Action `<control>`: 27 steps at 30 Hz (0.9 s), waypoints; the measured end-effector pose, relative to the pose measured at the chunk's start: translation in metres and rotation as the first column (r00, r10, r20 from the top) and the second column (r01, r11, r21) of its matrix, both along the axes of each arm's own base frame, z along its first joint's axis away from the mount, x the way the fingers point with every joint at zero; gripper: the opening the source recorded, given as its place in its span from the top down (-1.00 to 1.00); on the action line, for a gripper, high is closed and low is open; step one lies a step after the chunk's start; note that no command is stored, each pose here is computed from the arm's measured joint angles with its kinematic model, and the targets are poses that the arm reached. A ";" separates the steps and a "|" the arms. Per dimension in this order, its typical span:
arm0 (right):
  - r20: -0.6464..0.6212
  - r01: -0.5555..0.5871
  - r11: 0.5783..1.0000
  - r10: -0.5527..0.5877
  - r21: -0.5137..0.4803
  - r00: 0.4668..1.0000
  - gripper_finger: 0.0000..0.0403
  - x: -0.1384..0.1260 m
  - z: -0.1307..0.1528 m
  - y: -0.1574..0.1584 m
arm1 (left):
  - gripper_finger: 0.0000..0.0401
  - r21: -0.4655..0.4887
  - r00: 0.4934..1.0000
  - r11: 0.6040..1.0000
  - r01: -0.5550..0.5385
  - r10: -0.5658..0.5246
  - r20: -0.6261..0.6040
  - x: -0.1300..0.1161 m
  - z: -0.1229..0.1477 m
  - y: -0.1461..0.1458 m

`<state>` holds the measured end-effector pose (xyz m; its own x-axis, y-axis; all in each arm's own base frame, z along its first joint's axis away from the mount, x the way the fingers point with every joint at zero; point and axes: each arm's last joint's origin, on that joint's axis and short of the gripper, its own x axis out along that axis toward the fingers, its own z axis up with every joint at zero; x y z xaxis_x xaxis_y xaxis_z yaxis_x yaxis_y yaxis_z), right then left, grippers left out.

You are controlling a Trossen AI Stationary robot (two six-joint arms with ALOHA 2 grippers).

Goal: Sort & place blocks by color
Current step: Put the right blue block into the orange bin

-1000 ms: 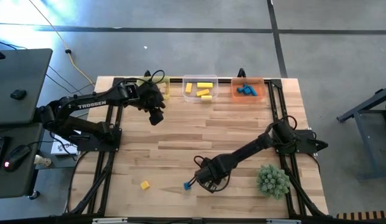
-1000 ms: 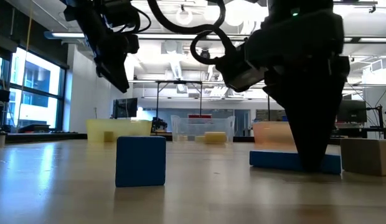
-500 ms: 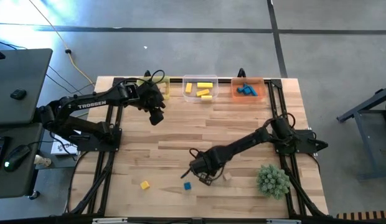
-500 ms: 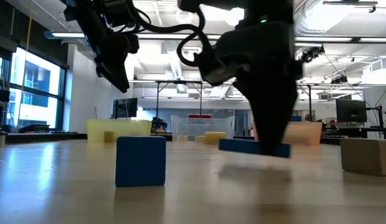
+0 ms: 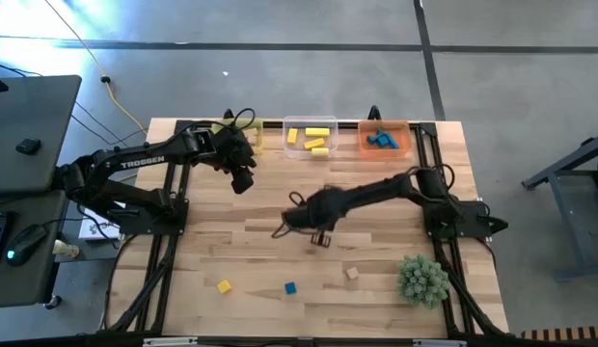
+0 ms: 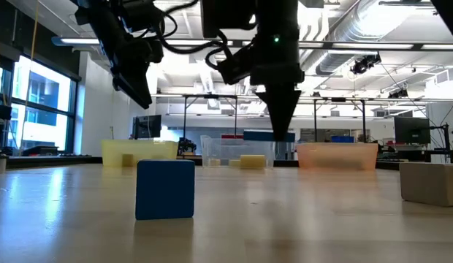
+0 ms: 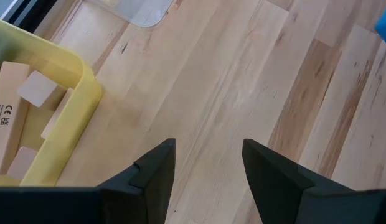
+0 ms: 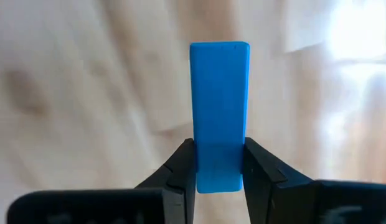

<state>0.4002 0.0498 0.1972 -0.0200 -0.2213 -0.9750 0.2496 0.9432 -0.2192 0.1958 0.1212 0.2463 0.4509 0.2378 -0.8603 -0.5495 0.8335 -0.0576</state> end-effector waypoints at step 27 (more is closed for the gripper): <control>-0.088 0.217 0.959 -0.236 -0.185 0.968 0.66 -0.076 0.065 -0.231 | 0.13 0.021 1.000 1.000 -0.019 0.019 -0.008 -0.001 0.000 0.002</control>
